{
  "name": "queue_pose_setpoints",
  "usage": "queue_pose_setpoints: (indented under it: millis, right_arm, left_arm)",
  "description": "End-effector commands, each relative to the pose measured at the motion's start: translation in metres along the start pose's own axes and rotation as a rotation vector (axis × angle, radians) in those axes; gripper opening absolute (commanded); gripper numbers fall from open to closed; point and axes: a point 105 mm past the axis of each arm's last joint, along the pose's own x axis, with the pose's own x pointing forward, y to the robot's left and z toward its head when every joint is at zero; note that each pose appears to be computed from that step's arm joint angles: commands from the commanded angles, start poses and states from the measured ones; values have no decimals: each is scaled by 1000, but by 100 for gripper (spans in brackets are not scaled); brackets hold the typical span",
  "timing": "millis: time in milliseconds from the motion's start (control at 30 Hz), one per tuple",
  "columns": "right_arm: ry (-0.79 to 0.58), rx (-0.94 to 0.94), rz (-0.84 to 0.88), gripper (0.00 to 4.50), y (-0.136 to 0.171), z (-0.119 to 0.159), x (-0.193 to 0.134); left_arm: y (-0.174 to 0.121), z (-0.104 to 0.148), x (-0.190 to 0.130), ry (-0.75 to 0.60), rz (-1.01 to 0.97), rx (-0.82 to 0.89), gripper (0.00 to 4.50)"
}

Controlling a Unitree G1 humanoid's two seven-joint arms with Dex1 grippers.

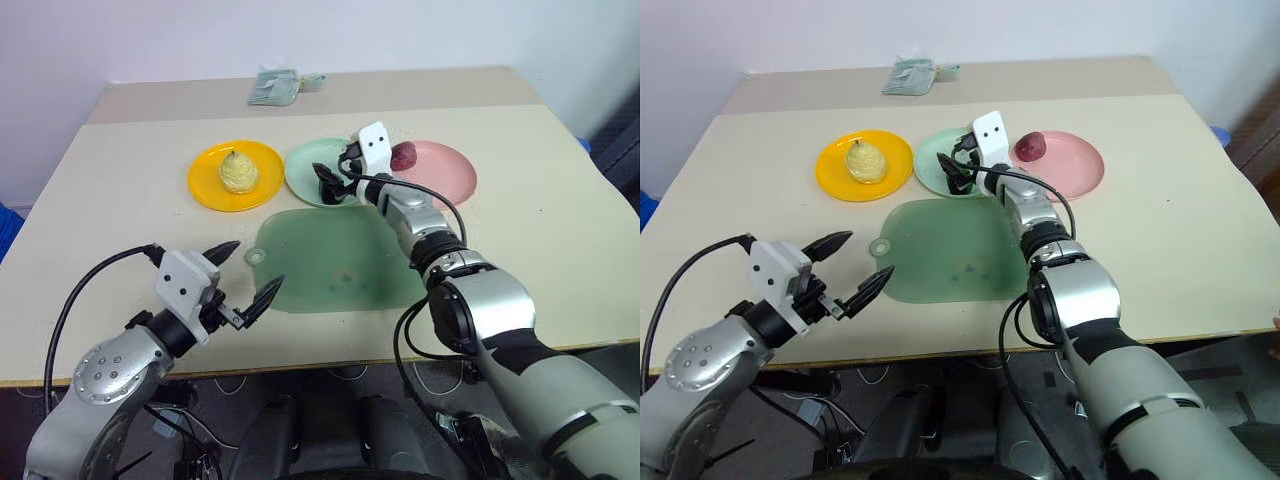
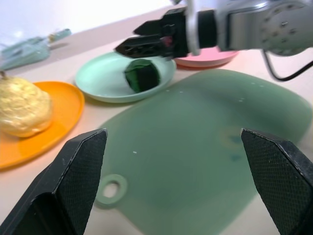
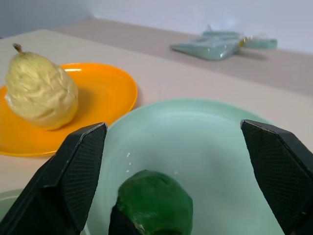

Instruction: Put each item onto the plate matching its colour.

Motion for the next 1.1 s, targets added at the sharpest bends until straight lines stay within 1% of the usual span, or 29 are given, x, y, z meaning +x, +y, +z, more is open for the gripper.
queue_pose_setpoints:
  millis: [33,100,167,267,433,600,833,1100]
  right_arm:
    - [-157,-67,51,446,-17,34,-18]
    - [-180,-98,85,446,-23,37,-36]
    - [-171,-134,111,446,-28,36,-65]
    - [-116,-156,114,446,-29,31,-105]
    - [3,-141,61,446,-29,21,-169]
    - [99,-130,28,446,-23,13,-213]
    - [176,-119,-60,446,-26,5,-253]
    - [200,-100,-118,446,-36,-7,-269]
  left_arm:
    - [4,8,2,-51,-1,28,450]
    - [9,7,3,-62,-7,28,450]
    - [15,6,5,-75,-12,24,450]
    - [25,3,8,-78,-11,22,450]
    - [37,1,12,-85,-34,50,450]
    - [41,-8,6,-56,-35,56,450]
    - [45,-12,-3,-35,-18,38,450]
    - [40,-22,-9,-1,-11,13,450]
